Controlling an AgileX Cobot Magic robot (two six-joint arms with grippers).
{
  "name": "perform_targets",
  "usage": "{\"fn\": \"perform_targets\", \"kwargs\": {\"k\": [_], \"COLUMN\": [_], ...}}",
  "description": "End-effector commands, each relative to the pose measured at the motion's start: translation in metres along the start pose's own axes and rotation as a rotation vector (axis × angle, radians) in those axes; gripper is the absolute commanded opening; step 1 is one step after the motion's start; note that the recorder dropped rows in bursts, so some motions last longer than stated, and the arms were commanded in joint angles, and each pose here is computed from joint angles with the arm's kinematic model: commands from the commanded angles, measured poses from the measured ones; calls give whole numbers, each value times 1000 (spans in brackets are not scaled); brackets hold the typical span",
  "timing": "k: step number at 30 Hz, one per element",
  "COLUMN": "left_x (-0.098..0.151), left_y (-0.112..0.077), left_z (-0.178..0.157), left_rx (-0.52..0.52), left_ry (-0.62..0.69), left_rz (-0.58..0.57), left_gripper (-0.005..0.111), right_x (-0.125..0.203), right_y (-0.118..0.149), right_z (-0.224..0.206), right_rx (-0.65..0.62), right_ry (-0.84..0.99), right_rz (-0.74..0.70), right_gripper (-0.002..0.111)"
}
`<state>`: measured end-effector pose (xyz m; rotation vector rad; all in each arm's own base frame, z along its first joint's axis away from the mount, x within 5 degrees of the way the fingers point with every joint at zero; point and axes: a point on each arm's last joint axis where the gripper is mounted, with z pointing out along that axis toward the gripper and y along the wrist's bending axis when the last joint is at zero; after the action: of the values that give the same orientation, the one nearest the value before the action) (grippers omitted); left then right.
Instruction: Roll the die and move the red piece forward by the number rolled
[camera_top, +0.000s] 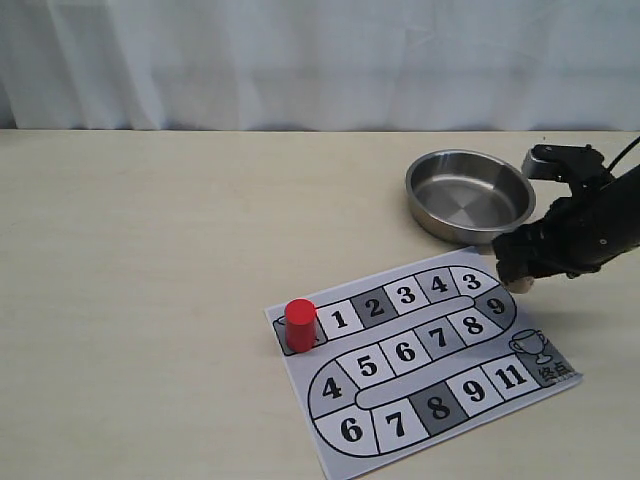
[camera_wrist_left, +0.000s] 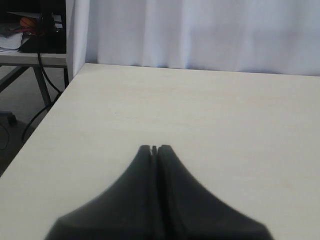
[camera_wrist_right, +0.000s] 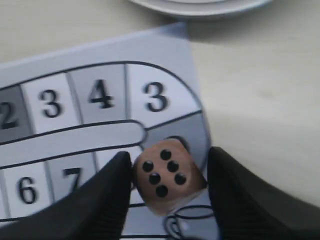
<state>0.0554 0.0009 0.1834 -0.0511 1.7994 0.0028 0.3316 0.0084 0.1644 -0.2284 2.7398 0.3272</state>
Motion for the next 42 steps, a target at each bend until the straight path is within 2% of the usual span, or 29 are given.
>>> {"fn": "perform_targets", "kwargs": {"k": [1, 2, 4, 11, 19, 21, 22, 24, 26, 27, 31, 35, 38, 42], "left_x": [-3, -3, -3, -3, -3, -3, -3, -3, -3, -3, -3, -3, -3, -3], "left_y": [0, 0, 0, 0, 0, 0, 0, 0, 0, 0, 0, 0, 0, 0], "left_z": [-1, -1, -1, -1, -1, -1, -1, -1, -1, -1, -1, -1, -1, -1], "left_rx": [7, 7, 7, 7, 7, 7, 7, 7, 7, 7, 7, 7, 7, 7], "left_ry": [-19, -19, -19, -19, -19, -19, -19, -19, -19, -19, -19, -19, -19, -19], "left_rz": [2, 2, 2, 2, 2, 2, 2, 2, 2, 2, 2, 2, 2, 2], "left_gripper": [0, 0, 0, 0, 0, 0, 0, 0, 0, 0, 0, 0, 0, 0], "right_x": [-1, -1, 0, -3, 1, 2, 3, 5, 8, 11, 18, 18, 20, 32], "right_y": [8, 6, 3, -5, -3, -2, -1, 1, 3, 5, 10, 17, 23, 26], "right_z": [0, 0, 0, 0, 0, 0, 0, 0, -1, -1, -4, -27, -50, -69], "right_rx": [-103, -90, -52, 38, 14, 5, -9, -23, -51, -69, -115, -123, -111, -98], "right_ry": [-21, -15, -6, -40, 4, 18, 28, 49, 94, 126, 201, 189, 182, 273], "right_rz": [-33, -45, -49, 27, 46, 46, 55, 74, 95, 88, 83, 49, -6, -106], "right_gripper": [83, 95, 109, 109, 108, 99, 88, 60, 25, 4, 4, 4, 4, 4]}}
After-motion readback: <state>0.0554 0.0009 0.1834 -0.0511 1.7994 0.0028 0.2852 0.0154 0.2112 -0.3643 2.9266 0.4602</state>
